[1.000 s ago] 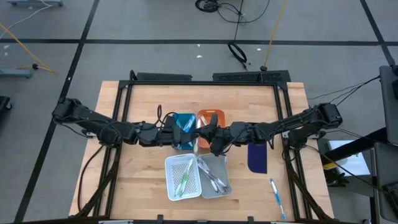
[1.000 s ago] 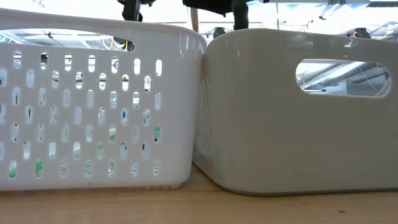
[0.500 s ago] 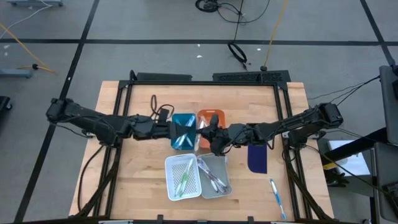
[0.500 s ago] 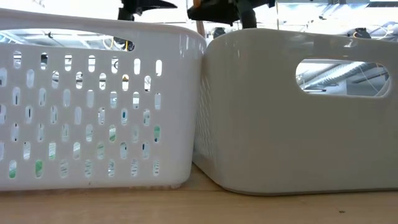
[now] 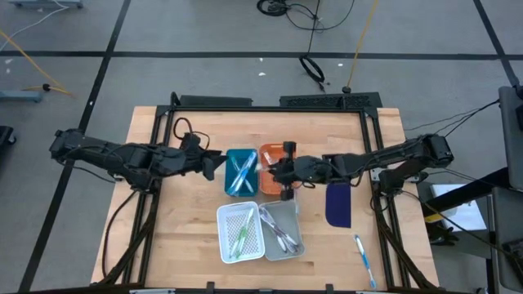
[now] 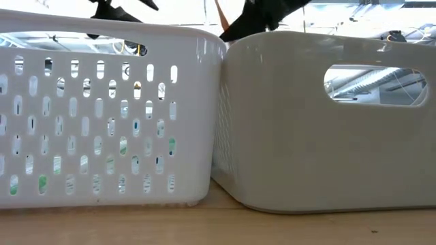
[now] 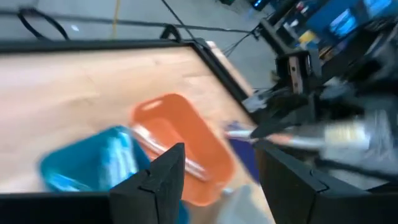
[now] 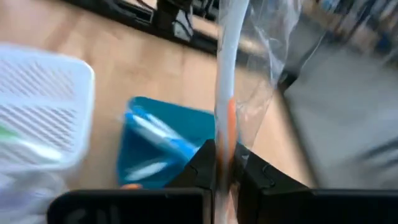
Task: Pick & Place Toothbrushes
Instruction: Put the orange toothbrush into the orange bin
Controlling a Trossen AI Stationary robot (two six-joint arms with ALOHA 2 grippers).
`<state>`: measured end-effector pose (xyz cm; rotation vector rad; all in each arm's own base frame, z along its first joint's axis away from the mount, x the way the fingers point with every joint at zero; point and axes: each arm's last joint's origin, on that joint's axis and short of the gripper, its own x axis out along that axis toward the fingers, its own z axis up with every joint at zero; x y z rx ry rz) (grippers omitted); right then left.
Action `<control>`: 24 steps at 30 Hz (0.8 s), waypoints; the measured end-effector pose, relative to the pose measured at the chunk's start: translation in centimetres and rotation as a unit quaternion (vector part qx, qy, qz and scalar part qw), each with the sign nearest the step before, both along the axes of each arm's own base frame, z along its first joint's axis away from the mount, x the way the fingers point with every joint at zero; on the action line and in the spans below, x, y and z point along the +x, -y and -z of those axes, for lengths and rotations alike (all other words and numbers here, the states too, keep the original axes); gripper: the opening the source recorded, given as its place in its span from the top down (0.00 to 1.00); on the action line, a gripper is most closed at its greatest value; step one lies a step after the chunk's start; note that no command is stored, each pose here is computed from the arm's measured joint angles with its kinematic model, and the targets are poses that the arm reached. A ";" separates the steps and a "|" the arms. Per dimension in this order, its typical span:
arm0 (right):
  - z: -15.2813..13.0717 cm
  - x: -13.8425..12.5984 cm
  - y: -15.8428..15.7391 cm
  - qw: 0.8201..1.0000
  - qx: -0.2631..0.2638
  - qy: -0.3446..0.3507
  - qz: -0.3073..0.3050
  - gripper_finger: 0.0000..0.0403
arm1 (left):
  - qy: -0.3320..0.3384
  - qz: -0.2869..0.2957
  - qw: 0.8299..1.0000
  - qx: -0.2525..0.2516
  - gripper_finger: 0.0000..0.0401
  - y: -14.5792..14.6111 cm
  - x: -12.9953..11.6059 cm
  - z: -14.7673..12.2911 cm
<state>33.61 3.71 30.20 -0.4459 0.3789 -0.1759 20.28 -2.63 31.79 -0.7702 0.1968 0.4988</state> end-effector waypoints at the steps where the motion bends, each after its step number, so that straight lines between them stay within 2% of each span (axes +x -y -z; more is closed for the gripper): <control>1: -0.3 0.0 0.3 0.999 0.037 -0.007 0.007 0.96 | -0.012 0.003 1.000 0.016 0.52 -0.1 -0.2 0.0; 3: -0.8 0.3 1.2 0.992 0.122 -0.018 0.021 0.96 | -0.035 0.005 0.998 0.048 0.53 -0.2 -0.5 0.2; 6: -1.0 0.3 2.7 0.968 0.242 -0.047 0.048 0.96 | -0.069 0.009 0.993 0.092 0.53 -0.3 -0.7 0.5; 10: -1.7 0.4 4.7 0.924 0.373 -0.045 0.069 0.96 | -0.110 0.009 0.986 0.127 0.54 -0.4 -0.9 1.0; 13: -1.1 0.2 6.1 0.888 0.444 -0.063 0.102 0.96 | -0.134 0.009 0.981 0.141 0.54 -0.5 -1.1 1.3; 16: -1.0 0.0 7.0 0.861 0.490 -0.069 0.113 0.96 | -0.150 0.010 0.977 0.149 0.54 -0.5 -1.3 1.5; 18: -0.6 0.2 7.4 0.852 0.504 -0.074 0.124 0.96 | -0.158 0.013 0.975 0.156 0.54 -0.5 -1.3 1.6; 24: 0.9 1.0 8.3 0.845 0.506 -0.092 0.149 0.96 | -0.163 0.018 0.972 0.168 0.54 -0.5 -1.3 1.6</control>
